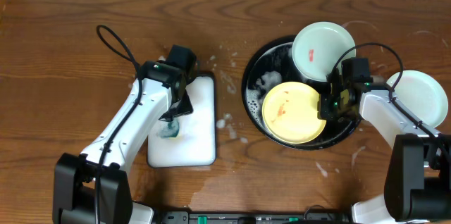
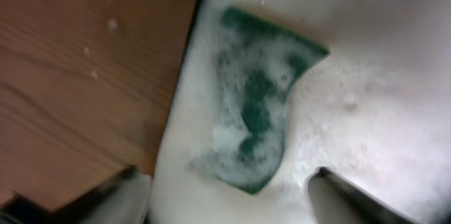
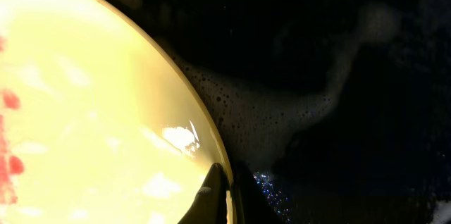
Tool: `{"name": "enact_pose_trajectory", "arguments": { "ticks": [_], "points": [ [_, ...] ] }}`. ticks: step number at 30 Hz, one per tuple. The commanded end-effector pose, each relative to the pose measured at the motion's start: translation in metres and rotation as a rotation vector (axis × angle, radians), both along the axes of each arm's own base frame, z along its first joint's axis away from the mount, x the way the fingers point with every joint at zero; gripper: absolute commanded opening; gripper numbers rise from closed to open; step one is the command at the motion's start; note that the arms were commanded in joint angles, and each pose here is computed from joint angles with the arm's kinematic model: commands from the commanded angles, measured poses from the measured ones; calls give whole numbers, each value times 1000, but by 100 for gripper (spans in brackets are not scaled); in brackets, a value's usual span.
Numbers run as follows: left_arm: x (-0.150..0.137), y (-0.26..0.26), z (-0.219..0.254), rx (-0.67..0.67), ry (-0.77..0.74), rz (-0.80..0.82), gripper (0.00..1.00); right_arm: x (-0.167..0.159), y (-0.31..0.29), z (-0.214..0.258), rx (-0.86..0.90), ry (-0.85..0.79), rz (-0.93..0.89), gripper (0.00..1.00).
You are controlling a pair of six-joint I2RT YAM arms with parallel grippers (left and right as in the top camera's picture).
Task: Clean dirty plates on tray and stack at the side
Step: 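Move the right gripper to the yellow plate's rim and tilt it up, then grasp the green sponge in the soapy tray with the left gripper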
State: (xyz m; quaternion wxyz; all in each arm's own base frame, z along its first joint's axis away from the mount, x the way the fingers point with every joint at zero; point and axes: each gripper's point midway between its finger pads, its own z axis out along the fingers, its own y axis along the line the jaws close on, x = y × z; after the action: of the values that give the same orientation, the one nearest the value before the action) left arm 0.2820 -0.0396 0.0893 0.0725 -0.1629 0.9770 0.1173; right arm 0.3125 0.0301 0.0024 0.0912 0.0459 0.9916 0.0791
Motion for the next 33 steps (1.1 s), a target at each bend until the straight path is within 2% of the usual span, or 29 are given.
{"name": "enact_pose_trajectory", "arguments": {
  "ticks": [1, 6, 11, 17, 20, 23, 26, 29, 33],
  "points": [
    [5, 13, -4, 70, -18, -16, 70, -8, 4, -14, 8, 44, -10, 1],
    [5, 3, -38, -4, -25, -12, 61, -10, 4, -14, 8, 48, -10, 1],
    [4, 14, -63, 38, -37, 0, 63, -10, 6, -14, 19, 48, -8, 1],
    [3, 17, -86, 8, -41, 24, 62, -10, 6, -14, 23, 52, -8, 1],
    [-1, 2, -104, -84, -7, 20, 50, -10, 6, -14, 23, 52, -8, 1],
    [-6, -7, -116, -131, 34, 19, 33, -11, 6, -14, 23, 55, -8, 1],
    [-9, -6, -122, -123, 57, 17, 8, -12, 6, -14, 23, 59, -8, 1],
    [-10, -6, -115, -123, 59, 17, 8, -13, 6, -14, 22, 63, -8, 1],
    [1, -8, -83, -128, 38, -4, 7, -13, 6, -14, 21, 62, -4, 1]
  ]
}}
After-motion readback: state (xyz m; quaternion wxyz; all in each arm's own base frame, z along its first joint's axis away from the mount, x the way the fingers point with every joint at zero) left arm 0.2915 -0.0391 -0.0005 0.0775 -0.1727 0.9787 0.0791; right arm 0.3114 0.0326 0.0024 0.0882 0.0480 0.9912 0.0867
